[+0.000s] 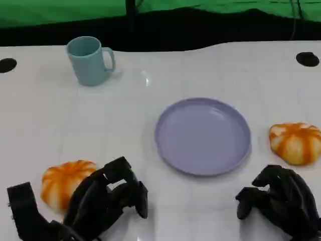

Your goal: Grasp the bread from the table and place it into the plate.

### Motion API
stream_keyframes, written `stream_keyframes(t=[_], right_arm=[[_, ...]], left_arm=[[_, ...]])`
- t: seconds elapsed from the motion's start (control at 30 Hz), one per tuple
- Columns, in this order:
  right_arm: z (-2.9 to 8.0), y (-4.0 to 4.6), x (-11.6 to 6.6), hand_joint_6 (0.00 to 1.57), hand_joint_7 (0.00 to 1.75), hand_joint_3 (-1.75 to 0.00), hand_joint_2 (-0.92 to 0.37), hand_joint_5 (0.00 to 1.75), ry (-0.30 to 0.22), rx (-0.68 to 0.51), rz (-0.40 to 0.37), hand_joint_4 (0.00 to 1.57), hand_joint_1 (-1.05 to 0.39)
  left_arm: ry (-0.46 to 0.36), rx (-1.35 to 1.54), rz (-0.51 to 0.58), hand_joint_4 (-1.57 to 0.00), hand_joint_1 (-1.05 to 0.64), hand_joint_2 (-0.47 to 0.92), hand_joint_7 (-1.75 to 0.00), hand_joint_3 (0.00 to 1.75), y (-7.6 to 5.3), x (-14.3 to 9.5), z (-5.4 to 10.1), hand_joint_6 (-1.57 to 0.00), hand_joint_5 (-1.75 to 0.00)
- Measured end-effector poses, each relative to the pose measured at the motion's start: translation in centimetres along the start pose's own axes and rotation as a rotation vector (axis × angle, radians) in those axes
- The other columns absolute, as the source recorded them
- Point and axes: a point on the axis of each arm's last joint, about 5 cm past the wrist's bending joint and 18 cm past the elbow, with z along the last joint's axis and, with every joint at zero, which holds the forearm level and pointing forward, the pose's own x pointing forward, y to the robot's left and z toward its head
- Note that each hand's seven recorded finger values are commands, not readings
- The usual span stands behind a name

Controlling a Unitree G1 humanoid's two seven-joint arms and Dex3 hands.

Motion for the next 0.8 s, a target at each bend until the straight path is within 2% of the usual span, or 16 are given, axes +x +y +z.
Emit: stream_keyframes(t=[0.8], right_arm=[[0.00, 0.00, 0.00, 1.57, 0.30, 0.00, -0.79, 0.81, 0.000, -0.001, 0.005, 1.51, -1.05]], left_arm=[[-0.002, 0.007, -0.001, -0.82, -0.70, 0.92, -1.39, 0.08, 0.02, 0.01, 0.17, -0.71, -1.75]])
